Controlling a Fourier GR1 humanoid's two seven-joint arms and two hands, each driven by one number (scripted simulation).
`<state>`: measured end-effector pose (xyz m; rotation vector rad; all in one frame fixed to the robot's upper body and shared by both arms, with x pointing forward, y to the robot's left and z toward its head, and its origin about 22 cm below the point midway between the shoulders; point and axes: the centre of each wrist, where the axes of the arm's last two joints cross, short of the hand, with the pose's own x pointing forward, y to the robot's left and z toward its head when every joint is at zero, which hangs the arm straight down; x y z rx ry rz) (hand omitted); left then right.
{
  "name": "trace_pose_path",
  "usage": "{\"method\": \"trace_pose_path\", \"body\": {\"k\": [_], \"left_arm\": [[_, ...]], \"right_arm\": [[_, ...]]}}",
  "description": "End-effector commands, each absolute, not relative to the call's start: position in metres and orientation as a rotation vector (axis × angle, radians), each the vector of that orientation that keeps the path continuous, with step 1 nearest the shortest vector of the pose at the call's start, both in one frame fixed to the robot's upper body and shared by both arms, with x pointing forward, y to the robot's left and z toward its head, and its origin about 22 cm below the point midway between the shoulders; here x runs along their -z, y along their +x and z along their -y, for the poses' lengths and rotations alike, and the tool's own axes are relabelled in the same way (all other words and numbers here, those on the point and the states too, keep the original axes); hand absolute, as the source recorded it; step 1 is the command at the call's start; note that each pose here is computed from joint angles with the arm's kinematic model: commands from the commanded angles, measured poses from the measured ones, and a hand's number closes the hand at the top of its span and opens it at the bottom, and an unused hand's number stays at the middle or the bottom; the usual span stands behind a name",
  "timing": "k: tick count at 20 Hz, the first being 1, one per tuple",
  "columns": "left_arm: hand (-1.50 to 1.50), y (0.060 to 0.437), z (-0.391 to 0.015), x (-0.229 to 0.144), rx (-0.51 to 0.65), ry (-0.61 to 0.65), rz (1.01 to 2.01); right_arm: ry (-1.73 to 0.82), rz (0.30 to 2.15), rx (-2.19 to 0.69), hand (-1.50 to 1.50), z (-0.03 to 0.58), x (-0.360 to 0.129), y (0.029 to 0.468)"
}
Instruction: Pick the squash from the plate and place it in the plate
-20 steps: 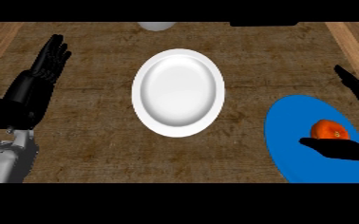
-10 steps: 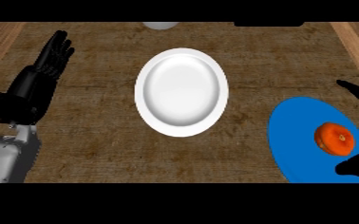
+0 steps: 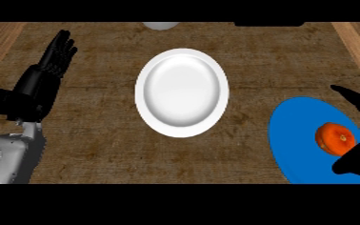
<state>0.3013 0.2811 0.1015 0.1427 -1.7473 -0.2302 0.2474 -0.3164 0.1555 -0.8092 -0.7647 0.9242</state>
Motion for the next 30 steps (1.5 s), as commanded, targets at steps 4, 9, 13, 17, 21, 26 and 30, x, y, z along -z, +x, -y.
{"method": "trace_pose_path", "body": {"k": [4, 9, 13, 17, 21, 26, 30], "left_arm": [[0.0, 0.294, -0.275, -0.086, 0.232, 0.139, 1.743], [0.0, 0.307, -0.278, -0.108, 0.243, 0.133, 1.735], [0.0, 0.305, -0.293, -0.105, 0.229, 0.14, 1.727], [0.0, 0.298, -0.29, -0.099, 0.242, 0.154, 1.738], [0.0, 0.3, -0.289, -0.105, 0.21, 0.137, 1.74], [0.0, 0.297, -0.286, -0.1, 0.225, 0.142, 1.741], [0.0, 0.296, -0.275, -0.104, 0.235, 0.142, 1.753]], "right_arm": [[-0.845, 0.605, -0.944, -1.5, 0.332, -0.135, 0.255], [-0.846, 0.581, -0.939, -1.5, 0.334, -0.11, 0.257], [-0.824, 0.573, -0.943, -1.5, 0.348, -0.091, 0.251], [-0.766, 0.571, -0.96, -1.5, 0.335, -0.076, 0.25], [-0.785, 0.522, -0.942, -1.5, 0.355, -0.071, 0.268], [-0.83, 0.463, -0.978, -1.5, 0.371, -0.057, 0.264], [-0.914, 0.714, -0.954, 1.5, 0.348, -0.039, 0.272]]}}
